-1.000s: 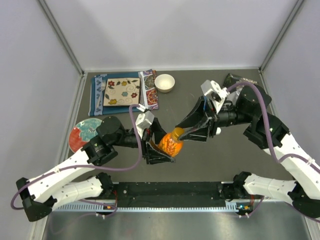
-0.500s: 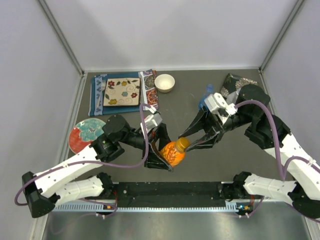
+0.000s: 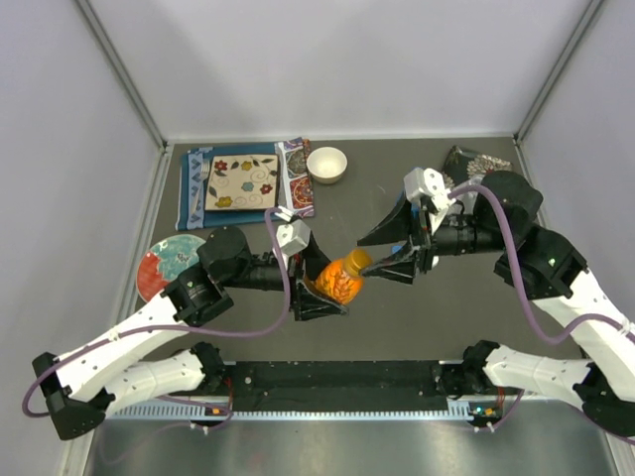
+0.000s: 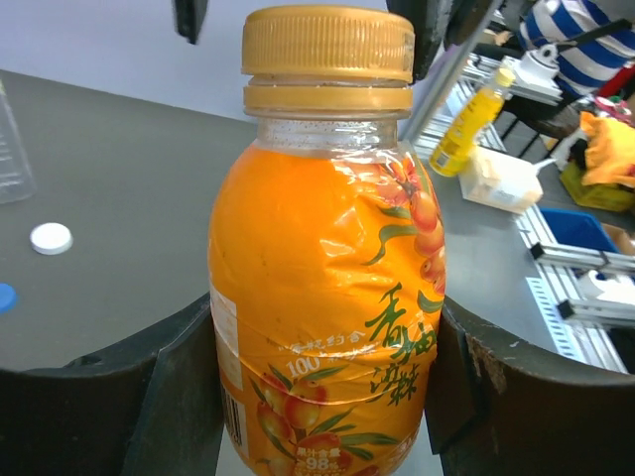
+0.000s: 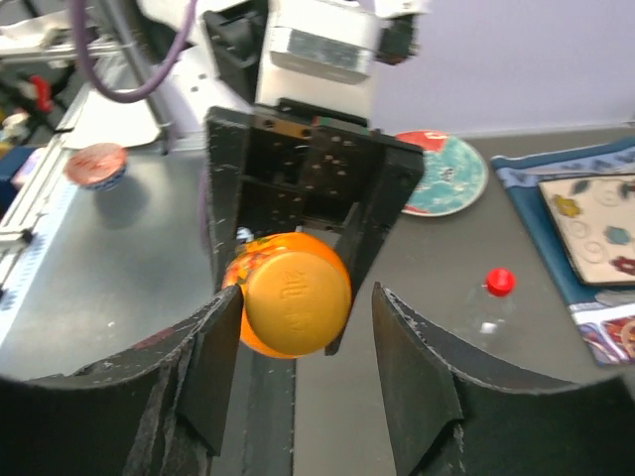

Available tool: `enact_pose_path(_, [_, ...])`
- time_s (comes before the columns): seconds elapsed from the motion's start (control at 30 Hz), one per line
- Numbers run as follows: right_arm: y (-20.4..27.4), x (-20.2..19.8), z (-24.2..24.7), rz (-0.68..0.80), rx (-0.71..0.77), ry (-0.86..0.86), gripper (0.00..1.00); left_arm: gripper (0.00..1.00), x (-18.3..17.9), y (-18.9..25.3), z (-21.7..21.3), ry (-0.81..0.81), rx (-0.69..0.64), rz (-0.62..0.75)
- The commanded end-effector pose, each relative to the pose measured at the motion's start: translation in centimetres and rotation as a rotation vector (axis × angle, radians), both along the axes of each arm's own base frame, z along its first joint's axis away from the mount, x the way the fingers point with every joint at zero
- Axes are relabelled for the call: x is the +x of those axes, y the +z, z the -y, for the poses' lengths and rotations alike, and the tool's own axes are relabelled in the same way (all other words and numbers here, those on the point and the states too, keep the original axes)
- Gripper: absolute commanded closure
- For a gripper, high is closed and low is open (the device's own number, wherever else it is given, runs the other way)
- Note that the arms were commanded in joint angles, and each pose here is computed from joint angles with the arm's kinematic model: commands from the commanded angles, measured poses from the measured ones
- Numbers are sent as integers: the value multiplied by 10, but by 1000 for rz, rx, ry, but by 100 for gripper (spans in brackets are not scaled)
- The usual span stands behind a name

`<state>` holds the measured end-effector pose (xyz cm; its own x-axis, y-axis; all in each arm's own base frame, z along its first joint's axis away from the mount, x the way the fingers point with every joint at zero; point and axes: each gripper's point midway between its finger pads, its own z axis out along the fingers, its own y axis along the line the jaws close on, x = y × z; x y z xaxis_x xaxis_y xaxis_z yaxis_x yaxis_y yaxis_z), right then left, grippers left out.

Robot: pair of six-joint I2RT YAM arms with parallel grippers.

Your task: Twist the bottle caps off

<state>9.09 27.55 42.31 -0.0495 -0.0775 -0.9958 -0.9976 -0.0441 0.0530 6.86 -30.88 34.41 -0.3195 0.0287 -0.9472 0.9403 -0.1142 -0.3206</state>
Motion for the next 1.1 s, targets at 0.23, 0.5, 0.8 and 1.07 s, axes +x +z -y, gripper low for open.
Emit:
enact_pose_path(0.23, [33,30,10,20,50,-220,25,63,22,22,-5,123,-45,177])
enact_pose_path(0.5, [82,78,21,-232,235,-561,13,64,77,21,-14,448,-14,229])
enact_pose_path(0.8, [51,107,6,-500,174,-739,6,64,116,18,-17,810,86,404])
enact_pose_path(1.07, [22,116,-9,-566,114,-779,7,65,136,18,-22,1014,138,459])
